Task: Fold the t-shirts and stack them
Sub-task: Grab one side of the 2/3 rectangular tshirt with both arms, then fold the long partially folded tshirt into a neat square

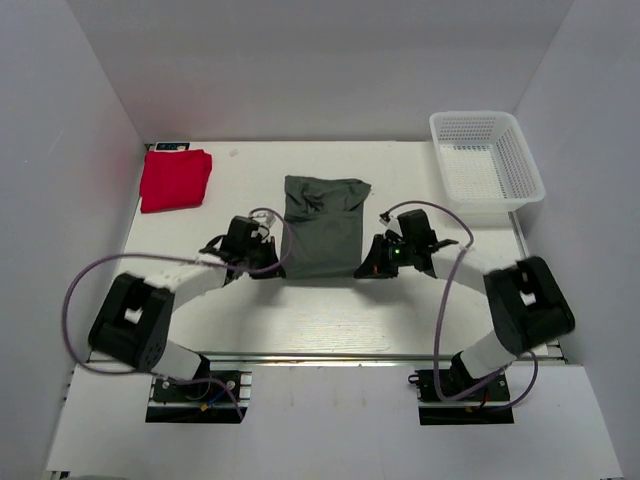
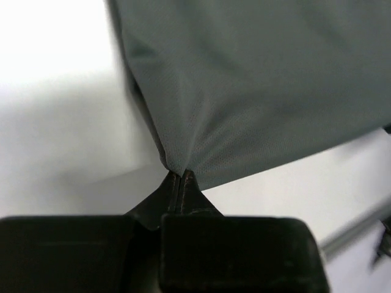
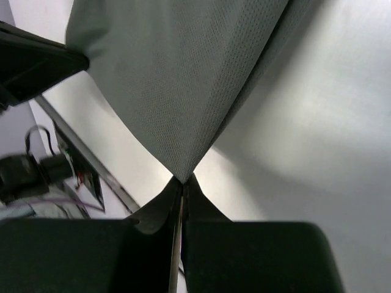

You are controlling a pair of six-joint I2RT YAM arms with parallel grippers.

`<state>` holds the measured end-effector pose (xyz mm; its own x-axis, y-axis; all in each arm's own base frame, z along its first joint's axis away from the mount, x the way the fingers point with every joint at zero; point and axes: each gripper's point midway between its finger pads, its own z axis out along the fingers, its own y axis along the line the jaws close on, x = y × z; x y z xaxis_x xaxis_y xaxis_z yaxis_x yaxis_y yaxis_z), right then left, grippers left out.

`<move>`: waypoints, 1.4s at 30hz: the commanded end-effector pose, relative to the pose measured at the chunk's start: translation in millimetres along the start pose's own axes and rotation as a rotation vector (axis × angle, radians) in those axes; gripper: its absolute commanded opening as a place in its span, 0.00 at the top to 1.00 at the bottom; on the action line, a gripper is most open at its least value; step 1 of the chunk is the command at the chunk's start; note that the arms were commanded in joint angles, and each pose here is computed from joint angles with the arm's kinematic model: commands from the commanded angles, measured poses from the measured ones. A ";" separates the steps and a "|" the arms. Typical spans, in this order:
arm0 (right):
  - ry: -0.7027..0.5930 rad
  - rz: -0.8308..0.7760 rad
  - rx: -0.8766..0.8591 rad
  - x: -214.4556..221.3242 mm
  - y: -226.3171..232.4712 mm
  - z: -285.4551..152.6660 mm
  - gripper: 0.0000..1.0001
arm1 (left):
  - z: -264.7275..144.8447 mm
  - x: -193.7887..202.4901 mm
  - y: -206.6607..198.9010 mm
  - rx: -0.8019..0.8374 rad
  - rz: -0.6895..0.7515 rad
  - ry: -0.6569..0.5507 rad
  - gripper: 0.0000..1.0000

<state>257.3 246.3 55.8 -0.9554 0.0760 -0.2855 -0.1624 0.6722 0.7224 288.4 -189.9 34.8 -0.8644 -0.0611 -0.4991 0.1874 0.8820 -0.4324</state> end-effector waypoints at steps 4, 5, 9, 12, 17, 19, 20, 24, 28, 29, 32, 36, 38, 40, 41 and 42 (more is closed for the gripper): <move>0.152 -0.090 -0.054 62.2 23.1 -56.1 1.00 | -75.3 21.0 -56.5 0.241 0.008 -0.029 1.00; 0.140 -0.116 -0.073 66.4 31.3 -68.3 1.00 | -81.2 27.0 -59.2 0.259 0.000 -0.017 1.00; 0.183 -0.149 -0.164 82.9 56.1 -94.1 1.00 | -120.4 43.7 -84.5 0.364 0.019 0.048 1.00; 0.167 -0.185 -0.242 82.8 80.5 -112.8 1.00 | -146.5 33.5 -97.1 0.394 0.048 0.008 1.00; 0.122 -0.216 -0.241 66.3 98.5 -126.5 1.00 | -163.0 9.5 -107.7 0.394 0.071 -0.067 1.00; 0.108 -0.209 -0.215 56.9 98.7 -123.6 1.00 | -162.5 3.5 -110.7 0.399 0.076 -0.077 1.00; 0.103 -0.202 -0.204 53.5 97.0 -122.8 1.00 | -159.0 -4.9 -106.7 0.358 0.059 -0.098 1.00; 0.083 -0.180 -0.165 34.8 95.1 -116.4 1.00 | -151.2 -25.3 -104.2 0.299 0.047 -0.120 1.00; 0.043 -0.147 -0.087 13.7 84.4 -110.0 1.00 | -140.3 -51.0 -98.7 0.243 0.007 -0.157 1.00; 0.036 -0.137 -0.075 10.1 80.8 -109.0 1.00 | -136.1 -58.0 -93.0 0.202 0.000 -0.174 1.00; 0.007 -0.117 -0.065 -7.1 76.2 -102.5 1.00 | -122.4 -75.3 -84.5 0.131 -0.014 -0.193 1.00; 0.015 -0.069 -0.062 -19.5 67.9 -92.7 1.00 | -106.0 -96.6 -80.1 0.086 -0.019 -0.225 1.00; 0.013 -0.063 -0.061 -30.3 65.3 -87.3 1.00 | -92.2 -104.4 -71.7 0.044 -0.035 -0.213 1.00; 0.004 -0.060 -0.055 -38.7 63.9 -86.1 1.00 | -88.3 -117.7 -68.9 0.007 -0.030 -0.229 1.00; 0.016 -0.042 -0.048 -40.5 58.8 -81.9 1.00 | -83.8 -119.3 -67.9 0.001 -0.020 -0.221 1.00; 0.007 -0.045 -0.047 -45.6 58.9 -82.6 1.00 | -75.0 -124.4 -65.9 -0.015 -0.023 -0.213 1.00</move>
<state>249.8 220.9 147.8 -0.9651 0.0156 -0.2615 -0.1887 0.6508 0.7354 319.8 -211.9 166.2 -0.8053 -0.1525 -0.5729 0.1770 0.8604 -0.4780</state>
